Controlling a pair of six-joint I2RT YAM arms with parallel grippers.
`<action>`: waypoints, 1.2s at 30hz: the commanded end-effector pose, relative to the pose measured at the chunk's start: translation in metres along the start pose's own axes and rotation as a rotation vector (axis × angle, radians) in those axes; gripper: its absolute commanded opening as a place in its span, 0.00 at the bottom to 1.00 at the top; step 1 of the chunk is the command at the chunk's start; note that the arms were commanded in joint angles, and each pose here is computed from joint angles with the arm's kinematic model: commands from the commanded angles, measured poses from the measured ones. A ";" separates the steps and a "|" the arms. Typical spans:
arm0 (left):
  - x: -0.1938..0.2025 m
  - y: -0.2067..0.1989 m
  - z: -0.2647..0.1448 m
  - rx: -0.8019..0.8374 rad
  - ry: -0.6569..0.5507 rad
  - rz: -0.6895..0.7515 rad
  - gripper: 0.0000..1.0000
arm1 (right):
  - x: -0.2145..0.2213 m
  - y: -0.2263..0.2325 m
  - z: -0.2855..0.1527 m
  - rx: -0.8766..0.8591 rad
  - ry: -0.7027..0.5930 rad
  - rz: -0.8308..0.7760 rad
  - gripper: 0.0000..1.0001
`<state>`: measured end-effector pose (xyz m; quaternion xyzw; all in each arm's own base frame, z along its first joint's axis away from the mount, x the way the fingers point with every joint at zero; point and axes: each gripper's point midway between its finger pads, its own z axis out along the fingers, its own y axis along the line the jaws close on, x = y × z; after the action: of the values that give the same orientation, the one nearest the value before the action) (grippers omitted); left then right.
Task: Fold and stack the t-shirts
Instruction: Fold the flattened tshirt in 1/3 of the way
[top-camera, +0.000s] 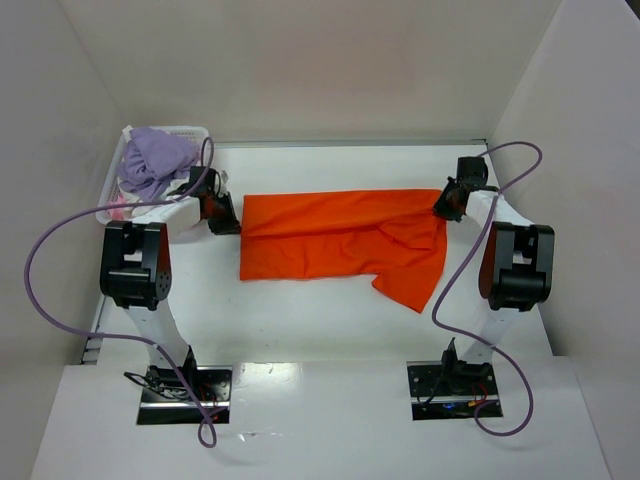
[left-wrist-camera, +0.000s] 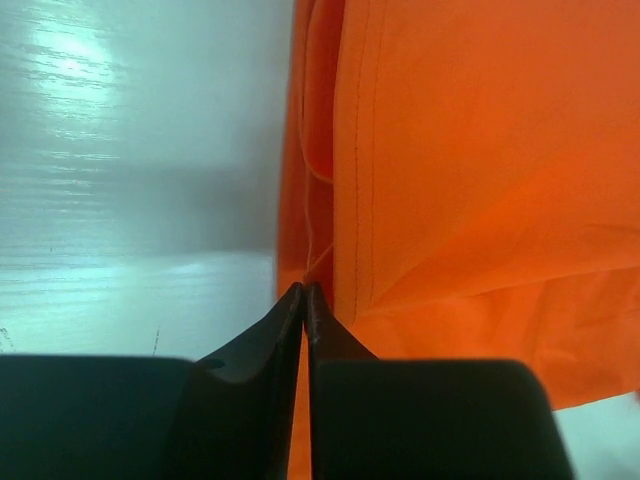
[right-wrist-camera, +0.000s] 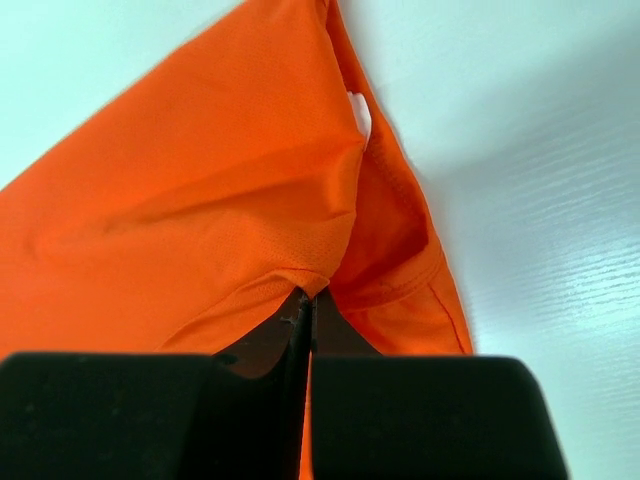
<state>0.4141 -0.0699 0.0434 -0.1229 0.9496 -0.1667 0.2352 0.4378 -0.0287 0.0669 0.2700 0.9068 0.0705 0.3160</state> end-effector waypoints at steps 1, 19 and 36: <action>0.015 0.000 0.001 -0.008 0.046 0.037 0.16 | -0.024 0.000 -0.003 0.024 -0.056 -0.007 0.00; -0.027 -0.014 -0.023 -0.013 -0.084 0.054 0.33 | -0.004 -0.019 0.008 0.105 0.027 -0.037 0.29; -0.069 -0.075 -0.005 0.223 -0.129 0.133 0.63 | 0.013 -0.010 -0.023 0.013 0.044 -0.046 0.66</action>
<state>0.4777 -0.0960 0.1132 -0.0724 0.9169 -0.2160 0.3278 0.4227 -0.0296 0.0784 0.2514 0.9168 0.0588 0.3045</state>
